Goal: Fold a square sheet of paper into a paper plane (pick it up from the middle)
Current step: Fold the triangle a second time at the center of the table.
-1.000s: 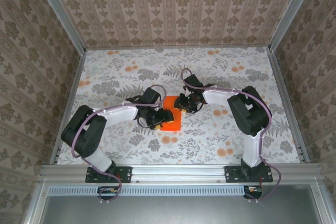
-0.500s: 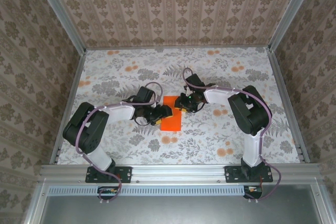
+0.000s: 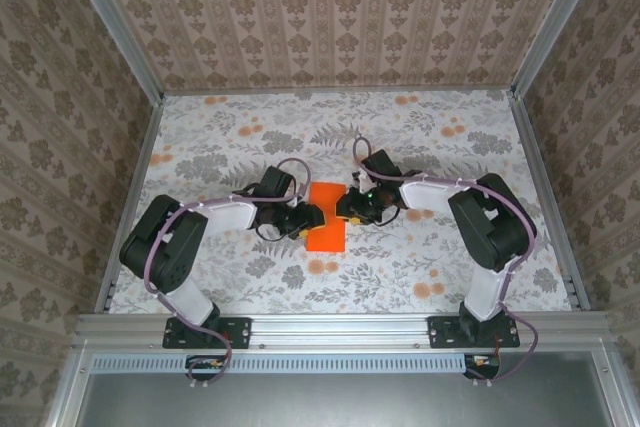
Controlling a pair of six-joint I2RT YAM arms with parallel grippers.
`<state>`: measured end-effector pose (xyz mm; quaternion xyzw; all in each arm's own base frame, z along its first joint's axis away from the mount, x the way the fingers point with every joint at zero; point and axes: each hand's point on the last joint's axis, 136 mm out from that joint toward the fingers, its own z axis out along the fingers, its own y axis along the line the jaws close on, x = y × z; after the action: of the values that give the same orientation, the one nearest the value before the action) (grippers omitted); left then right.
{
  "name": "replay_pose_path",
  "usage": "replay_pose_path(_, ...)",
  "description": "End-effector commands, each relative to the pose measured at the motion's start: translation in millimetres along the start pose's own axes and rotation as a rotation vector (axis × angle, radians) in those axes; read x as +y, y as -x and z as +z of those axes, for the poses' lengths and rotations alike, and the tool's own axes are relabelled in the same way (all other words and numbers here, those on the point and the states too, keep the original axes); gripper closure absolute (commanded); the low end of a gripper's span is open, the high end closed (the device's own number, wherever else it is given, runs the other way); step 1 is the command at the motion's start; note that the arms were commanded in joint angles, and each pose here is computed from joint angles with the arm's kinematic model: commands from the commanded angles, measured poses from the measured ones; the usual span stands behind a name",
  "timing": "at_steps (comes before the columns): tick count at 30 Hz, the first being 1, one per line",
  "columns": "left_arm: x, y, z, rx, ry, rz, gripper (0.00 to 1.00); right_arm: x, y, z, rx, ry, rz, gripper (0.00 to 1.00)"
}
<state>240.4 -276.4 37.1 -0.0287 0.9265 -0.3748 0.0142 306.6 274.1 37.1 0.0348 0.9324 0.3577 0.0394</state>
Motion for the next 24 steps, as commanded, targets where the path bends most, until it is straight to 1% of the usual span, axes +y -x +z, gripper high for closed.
replay_pose_path(1,9.2,-9.1,4.1,0.029,0.029,0.009,0.57,11.0,-9.4,-1.6,0.022,0.063,-0.036,0.7)
replay_pose_path(4,9.5,-10.9,4.5,0.032,0.034,0.008,0.58,9.8,-11.3,5.7,0.042,0.062,-0.025,0.78)
replay_pose_path(7,8.7,-13.7,4.1,0.036,0.038,0.009,0.58,8.9,-13.0,14.1,0.061,0.057,-0.014,0.81)
replay_pose_path(16,7.4,-38.1,-0.4,0.071,0.018,0.023,0.58,-31.7,-19.5,23.3,0.074,-0.116,0.082,0.81)
replay_pose_path(20,-4.3,-40.8,-6.8,0.056,-0.025,0.05,0.58,-40.9,-21.5,23.6,0.075,-0.156,0.1,0.81)
replay_pose_path(24,-18.6,-36.6,-11.9,0.034,-0.075,0.075,0.59,-47.5,-22.5,22.5,0.075,-0.192,0.107,0.81)
